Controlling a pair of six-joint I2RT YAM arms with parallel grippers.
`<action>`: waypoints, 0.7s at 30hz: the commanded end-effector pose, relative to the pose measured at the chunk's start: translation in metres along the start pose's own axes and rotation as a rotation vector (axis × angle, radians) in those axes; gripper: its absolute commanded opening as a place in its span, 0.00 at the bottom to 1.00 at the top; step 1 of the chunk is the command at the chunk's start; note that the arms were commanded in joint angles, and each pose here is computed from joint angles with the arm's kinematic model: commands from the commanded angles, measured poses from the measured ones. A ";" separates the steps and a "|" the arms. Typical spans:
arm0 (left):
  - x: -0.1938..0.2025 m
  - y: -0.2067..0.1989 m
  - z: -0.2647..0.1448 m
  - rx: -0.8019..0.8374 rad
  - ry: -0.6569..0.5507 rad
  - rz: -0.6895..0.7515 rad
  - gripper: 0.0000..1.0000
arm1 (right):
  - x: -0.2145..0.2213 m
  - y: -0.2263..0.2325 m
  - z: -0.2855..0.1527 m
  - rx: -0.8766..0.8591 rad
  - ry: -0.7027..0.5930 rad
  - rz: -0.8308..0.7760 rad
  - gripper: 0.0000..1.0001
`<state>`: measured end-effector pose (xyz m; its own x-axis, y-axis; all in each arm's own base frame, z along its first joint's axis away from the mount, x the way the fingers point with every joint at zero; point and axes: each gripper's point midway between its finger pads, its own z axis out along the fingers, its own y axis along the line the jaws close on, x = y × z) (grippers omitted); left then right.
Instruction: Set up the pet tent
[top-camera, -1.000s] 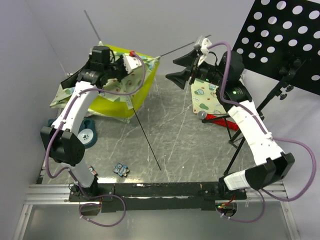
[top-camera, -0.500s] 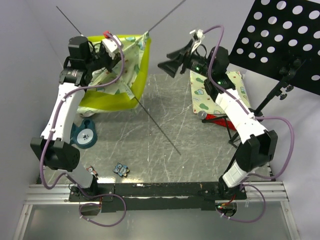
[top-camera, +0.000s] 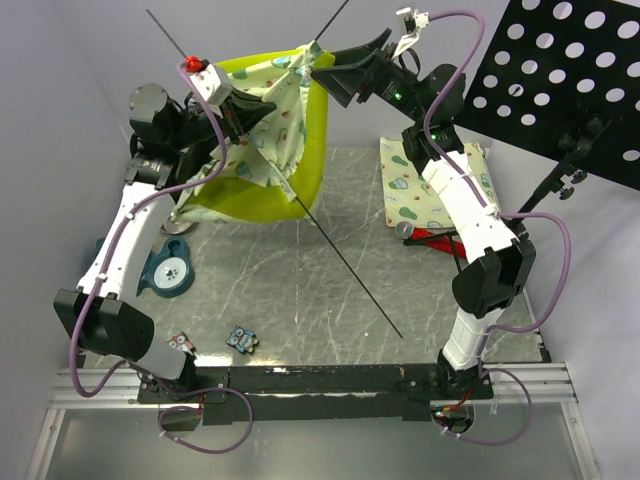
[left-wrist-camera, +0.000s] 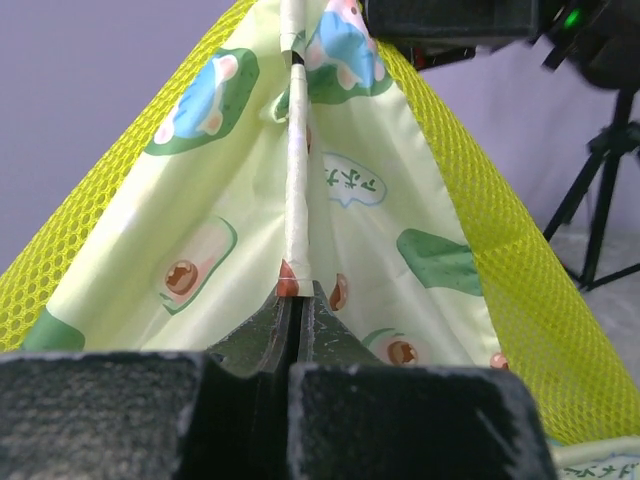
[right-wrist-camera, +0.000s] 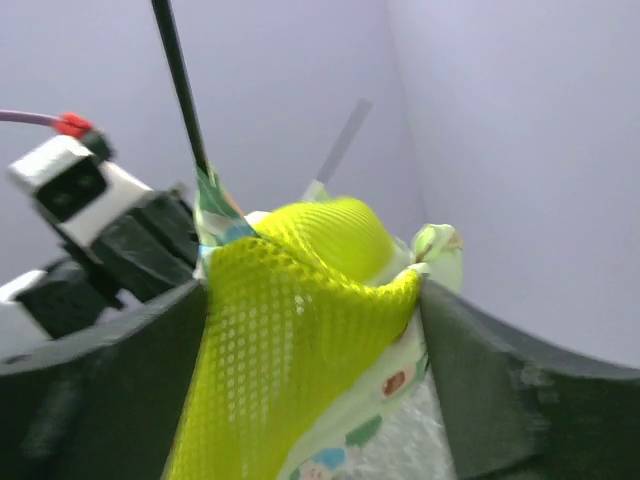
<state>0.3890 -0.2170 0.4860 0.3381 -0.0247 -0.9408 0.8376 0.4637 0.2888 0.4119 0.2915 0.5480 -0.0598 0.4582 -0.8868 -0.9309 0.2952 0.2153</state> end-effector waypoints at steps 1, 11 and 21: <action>-0.047 -0.023 0.010 0.091 -0.171 -0.014 0.01 | -0.024 0.042 0.003 -0.149 -0.038 0.012 0.73; -0.023 -0.032 0.032 0.140 -0.260 -0.198 0.01 | -0.067 0.082 -0.010 -0.190 -0.105 -0.172 0.00; 0.024 -0.038 0.024 0.161 -0.176 -0.349 0.51 | -0.087 0.096 -0.022 -0.140 -0.100 -0.378 0.00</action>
<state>0.3899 -0.2690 0.4583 0.1037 -0.3237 -0.9404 0.9587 0.2842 0.0079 0.3772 0.2863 0.5739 0.0681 0.4125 -0.9084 -0.9585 0.2797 0.0552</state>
